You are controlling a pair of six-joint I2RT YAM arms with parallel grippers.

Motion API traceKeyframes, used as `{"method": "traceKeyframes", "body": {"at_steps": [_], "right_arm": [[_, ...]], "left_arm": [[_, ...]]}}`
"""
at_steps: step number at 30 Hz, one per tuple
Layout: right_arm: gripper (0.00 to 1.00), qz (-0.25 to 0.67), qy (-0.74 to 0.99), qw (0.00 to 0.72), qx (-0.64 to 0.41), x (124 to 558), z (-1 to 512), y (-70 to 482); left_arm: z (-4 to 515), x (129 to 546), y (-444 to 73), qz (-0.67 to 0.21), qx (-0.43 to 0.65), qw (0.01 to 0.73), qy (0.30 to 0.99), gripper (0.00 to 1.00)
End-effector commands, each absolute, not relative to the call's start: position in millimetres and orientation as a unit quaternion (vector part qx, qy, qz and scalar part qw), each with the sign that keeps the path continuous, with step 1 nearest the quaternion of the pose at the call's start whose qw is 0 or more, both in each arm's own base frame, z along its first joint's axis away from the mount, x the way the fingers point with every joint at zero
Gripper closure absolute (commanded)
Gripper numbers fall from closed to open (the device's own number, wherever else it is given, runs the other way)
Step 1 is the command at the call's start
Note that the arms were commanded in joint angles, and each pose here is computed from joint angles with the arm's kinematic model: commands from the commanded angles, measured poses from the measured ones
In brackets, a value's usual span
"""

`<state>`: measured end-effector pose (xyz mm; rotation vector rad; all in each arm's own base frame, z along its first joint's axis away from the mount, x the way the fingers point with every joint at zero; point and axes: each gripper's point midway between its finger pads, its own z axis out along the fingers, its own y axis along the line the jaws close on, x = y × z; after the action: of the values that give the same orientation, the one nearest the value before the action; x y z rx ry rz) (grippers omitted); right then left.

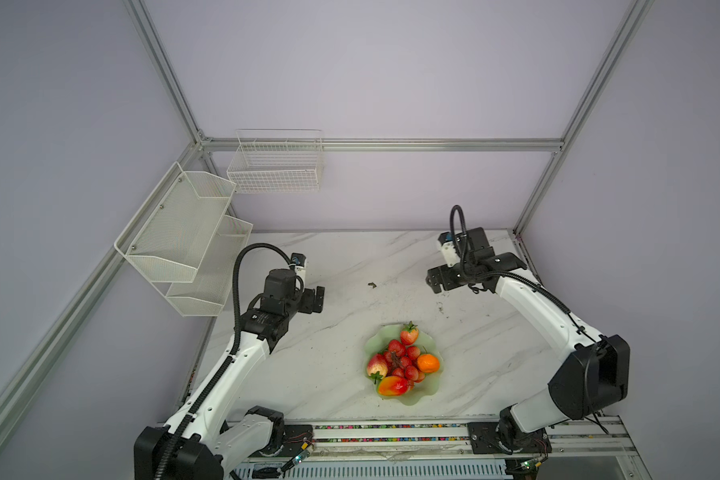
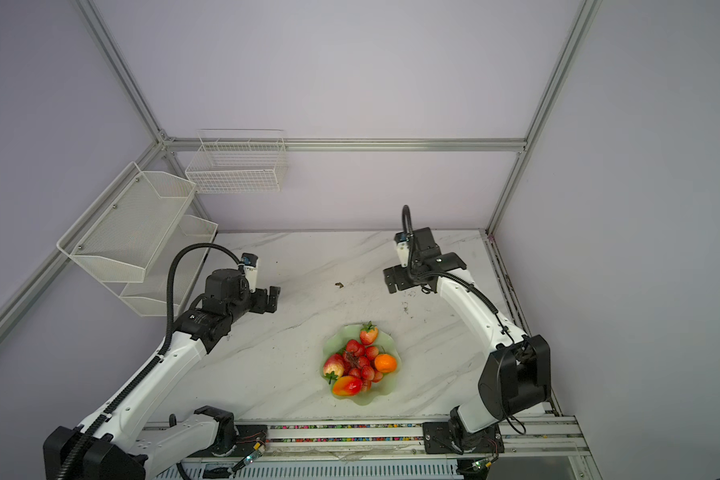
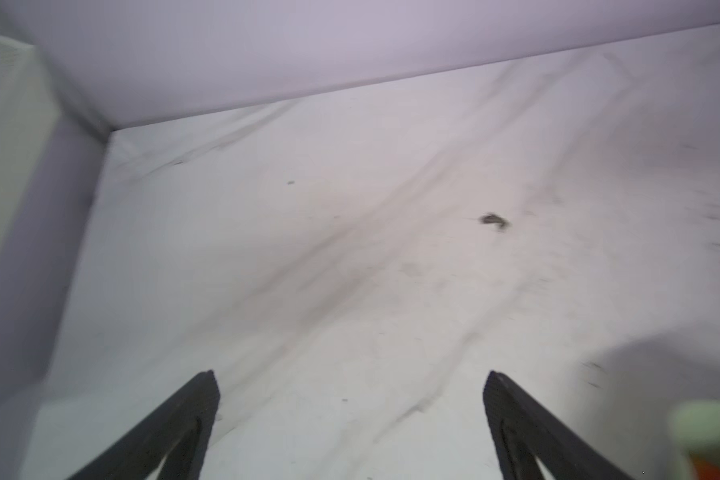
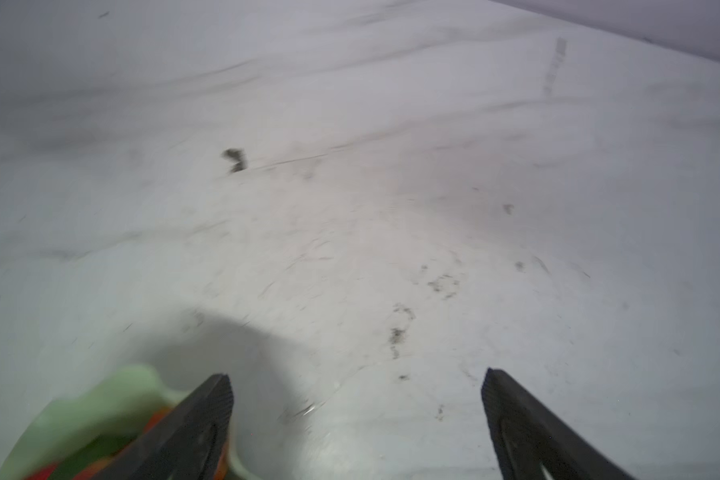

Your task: Place and organize the fake fruits in the fruit bowl

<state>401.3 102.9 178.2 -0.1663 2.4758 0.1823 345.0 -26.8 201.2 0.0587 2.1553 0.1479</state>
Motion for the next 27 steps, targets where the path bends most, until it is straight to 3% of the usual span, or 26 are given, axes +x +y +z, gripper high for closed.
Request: {"method": "traceKeyframes", "body": {"at_steps": [1, 4, 6, 8, 14, 17, 21, 23, 27], "right_arm": [[0.03, 0.033, 0.889, 0.437, 0.131, 420, 177, 45], [0.03, -0.014, 0.778, 0.593, 0.207, 391, 199, -2], [0.03, -0.018, 0.699, 0.687, 0.198, 361, 207, -14], [0.03, -0.029, 0.656, 0.731, 0.183, 340, 201, -19], [0.03, -0.030, 0.694, 0.711, 0.113, 387, 176, 7], [0.03, -0.036, 0.723, 0.689, 0.049, 420, 163, 29], [0.03, -0.025, 0.681, 0.731, 0.022, 412, 150, 28], [0.03, -0.034, 0.718, 0.693, 0.049, 426, 138, 21], [0.03, -0.046, 0.714, 0.697, 0.056, 427, 139, 13]], "left_arm": [[193, 339, 41, 0.213, -0.066, 0.513, 0.829, 0.00], [162, 334, 36, 0.178, -0.074, 0.547, 0.814, 0.00], [151, 333, 28, 0.142, -0.075, 0.588, 0.792, 0.00], [152, 332, 26, 0.131, -0.079, 0.631, 0.760, 0.00], [150, 376, 12, 0.111, -0.028, 0.644, 0.757, 0.00], [122, 391, 18, 0.101, -0.021, 0.637, 0.764, 0.00], [117, 389, 26, 0.068, -0.038, 0.626, 0.776, 0.00], [118, 393, 26, 0.071, -0.030, 0.639, 0.766, 0.00], [113, 401, 27, 0.066, -0.036, 0.610, 0.789, 0.00]]}}
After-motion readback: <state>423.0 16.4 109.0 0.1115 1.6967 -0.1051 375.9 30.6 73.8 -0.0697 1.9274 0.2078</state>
